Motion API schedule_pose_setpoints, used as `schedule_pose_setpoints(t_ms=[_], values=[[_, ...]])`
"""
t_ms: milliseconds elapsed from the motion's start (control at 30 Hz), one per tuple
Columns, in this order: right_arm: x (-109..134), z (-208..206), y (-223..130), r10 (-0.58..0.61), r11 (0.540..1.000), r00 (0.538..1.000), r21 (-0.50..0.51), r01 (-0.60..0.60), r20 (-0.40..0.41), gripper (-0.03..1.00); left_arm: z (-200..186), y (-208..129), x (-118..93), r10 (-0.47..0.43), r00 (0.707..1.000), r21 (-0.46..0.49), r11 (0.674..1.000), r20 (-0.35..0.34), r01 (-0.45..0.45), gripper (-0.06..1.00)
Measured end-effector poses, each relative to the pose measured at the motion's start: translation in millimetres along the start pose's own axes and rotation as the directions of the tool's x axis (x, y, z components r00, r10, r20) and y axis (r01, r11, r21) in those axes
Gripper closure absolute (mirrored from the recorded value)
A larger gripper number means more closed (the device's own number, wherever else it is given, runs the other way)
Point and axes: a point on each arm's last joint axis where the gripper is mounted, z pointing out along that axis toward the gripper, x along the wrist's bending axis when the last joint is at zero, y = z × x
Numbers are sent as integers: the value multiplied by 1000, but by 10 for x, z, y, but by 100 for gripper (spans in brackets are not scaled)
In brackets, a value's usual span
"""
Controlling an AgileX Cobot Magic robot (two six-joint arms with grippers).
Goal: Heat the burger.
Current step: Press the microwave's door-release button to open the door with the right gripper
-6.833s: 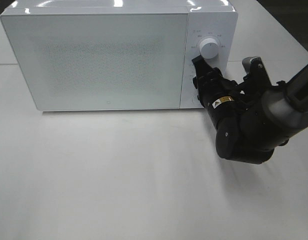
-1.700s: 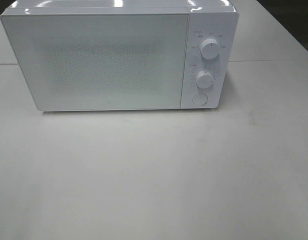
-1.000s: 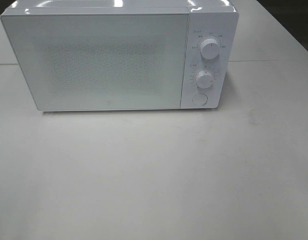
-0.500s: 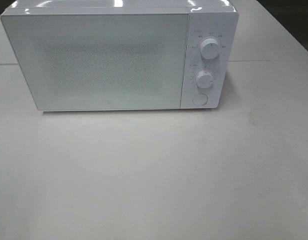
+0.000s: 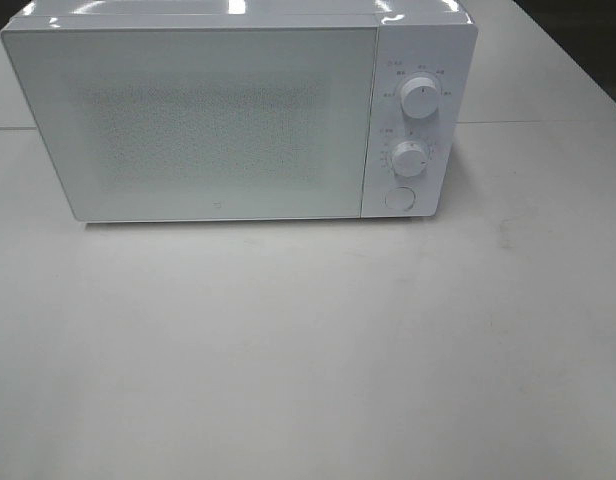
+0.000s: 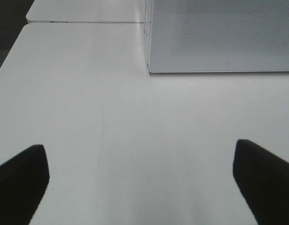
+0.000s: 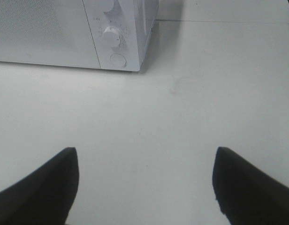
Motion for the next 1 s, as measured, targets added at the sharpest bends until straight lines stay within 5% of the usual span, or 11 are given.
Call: schedule_pose_setpoints(t_ms=[1000], values=[[-7, 1306, 660, 13, 999, 1000, -50, -12, 14, 22, 0, 0, 0, 0, 1000, 0, 1000, 0, 0, -5]])
